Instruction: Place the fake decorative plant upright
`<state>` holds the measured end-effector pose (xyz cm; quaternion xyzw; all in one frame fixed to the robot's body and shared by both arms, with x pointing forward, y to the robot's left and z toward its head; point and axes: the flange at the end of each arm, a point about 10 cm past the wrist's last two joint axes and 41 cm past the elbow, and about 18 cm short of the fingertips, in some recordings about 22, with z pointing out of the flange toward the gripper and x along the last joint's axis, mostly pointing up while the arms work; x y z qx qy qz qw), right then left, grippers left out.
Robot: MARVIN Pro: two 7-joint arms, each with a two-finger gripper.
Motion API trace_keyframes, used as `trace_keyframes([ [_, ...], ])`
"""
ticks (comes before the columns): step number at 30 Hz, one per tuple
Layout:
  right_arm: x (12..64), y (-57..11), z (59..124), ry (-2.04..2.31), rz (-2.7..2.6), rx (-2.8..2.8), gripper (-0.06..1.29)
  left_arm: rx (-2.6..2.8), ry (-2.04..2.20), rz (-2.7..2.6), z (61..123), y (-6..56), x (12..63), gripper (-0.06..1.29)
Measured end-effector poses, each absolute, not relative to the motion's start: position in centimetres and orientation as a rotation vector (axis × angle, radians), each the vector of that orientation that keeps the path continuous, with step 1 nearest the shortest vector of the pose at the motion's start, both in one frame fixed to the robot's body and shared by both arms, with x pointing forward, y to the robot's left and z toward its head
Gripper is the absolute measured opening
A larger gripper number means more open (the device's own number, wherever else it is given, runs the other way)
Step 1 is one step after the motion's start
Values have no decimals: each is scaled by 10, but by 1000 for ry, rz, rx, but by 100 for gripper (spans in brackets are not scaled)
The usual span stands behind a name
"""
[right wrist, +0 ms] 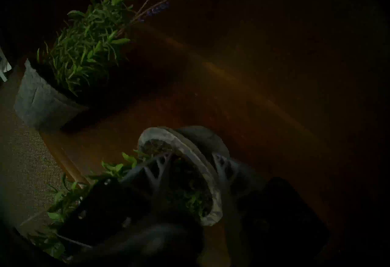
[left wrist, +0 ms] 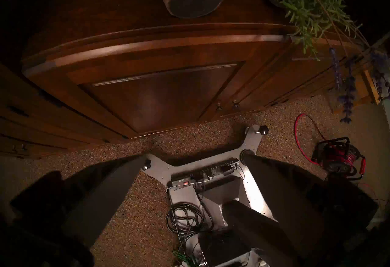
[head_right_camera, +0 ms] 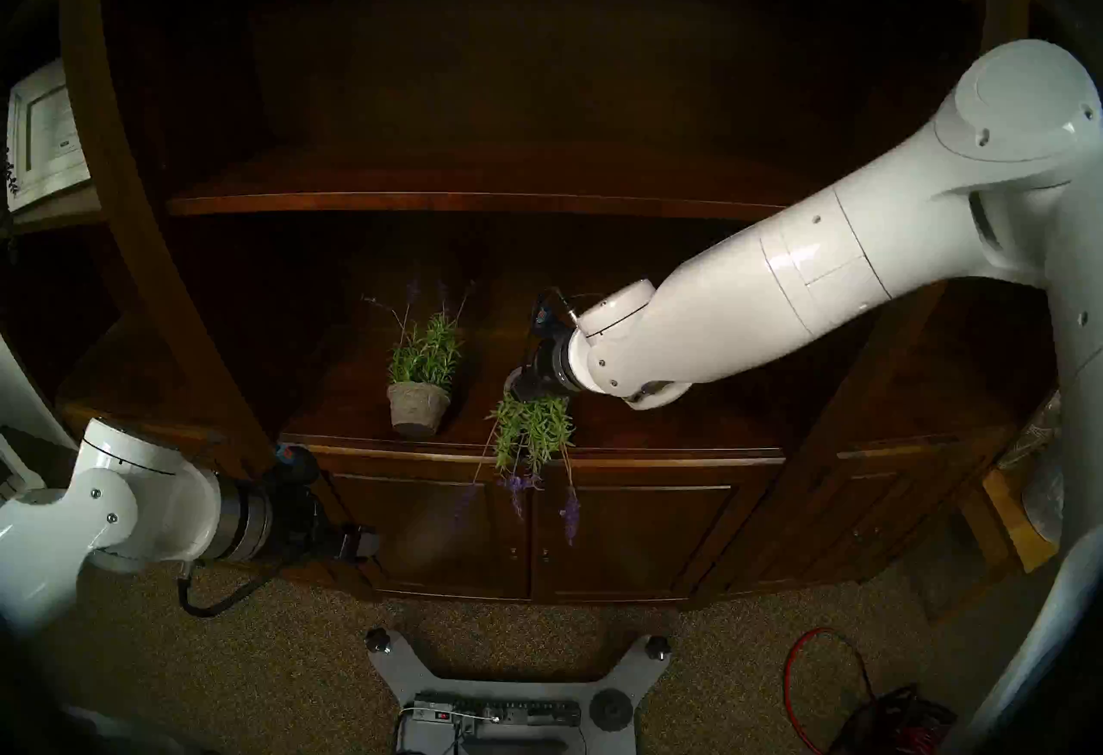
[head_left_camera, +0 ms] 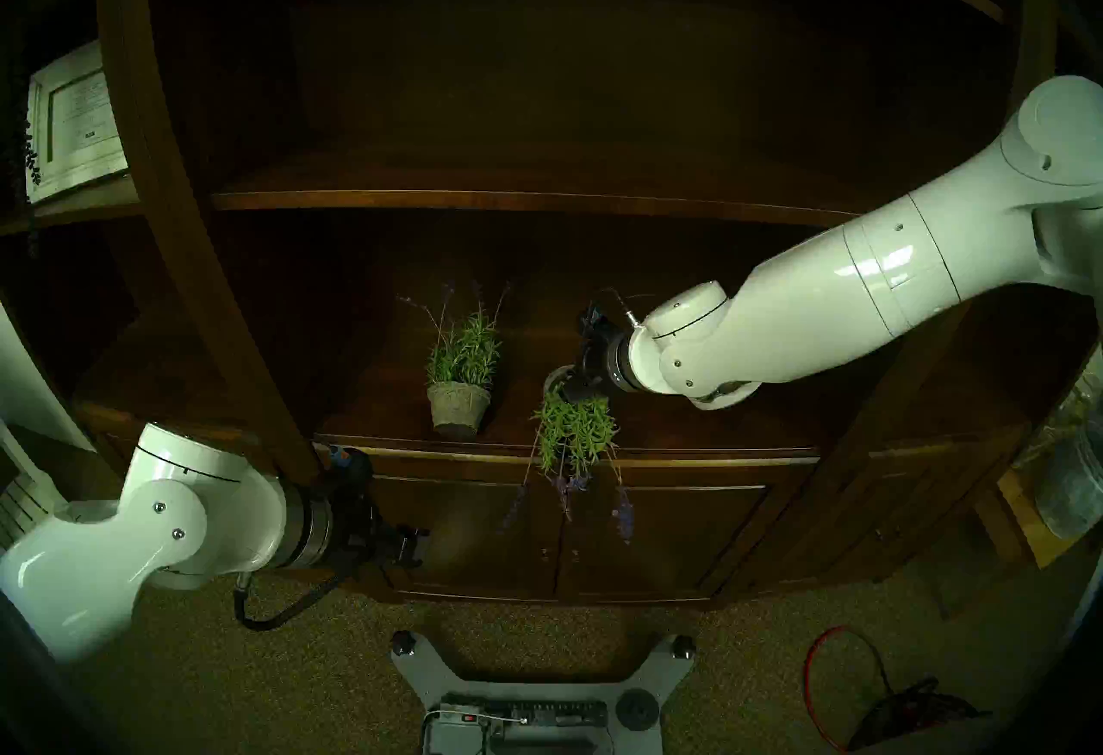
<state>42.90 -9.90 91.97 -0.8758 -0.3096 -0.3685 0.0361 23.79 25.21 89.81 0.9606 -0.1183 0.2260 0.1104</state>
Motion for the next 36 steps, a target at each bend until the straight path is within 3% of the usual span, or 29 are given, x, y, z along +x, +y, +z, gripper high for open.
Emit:
trace_keyframes([
  [8, 432, -102, 923, -888, -1102, -2698, 36, 2823, -348, 664, 898, 252, 238, 126],
  [13, 437, -106, 924, -846, -1083, -2699, 13, 2823, -348, 664, 898, 252, 238, 126],
  [17, 442, -109, 925, -811, -1071, -2699, 5, 2823, -348, 664, 898, 252, 238, 126],
  [36, 473, -139, 919, -535, -1004, -2773, 1, 2823, -348, 663, 898, 252, 238, 126],
])
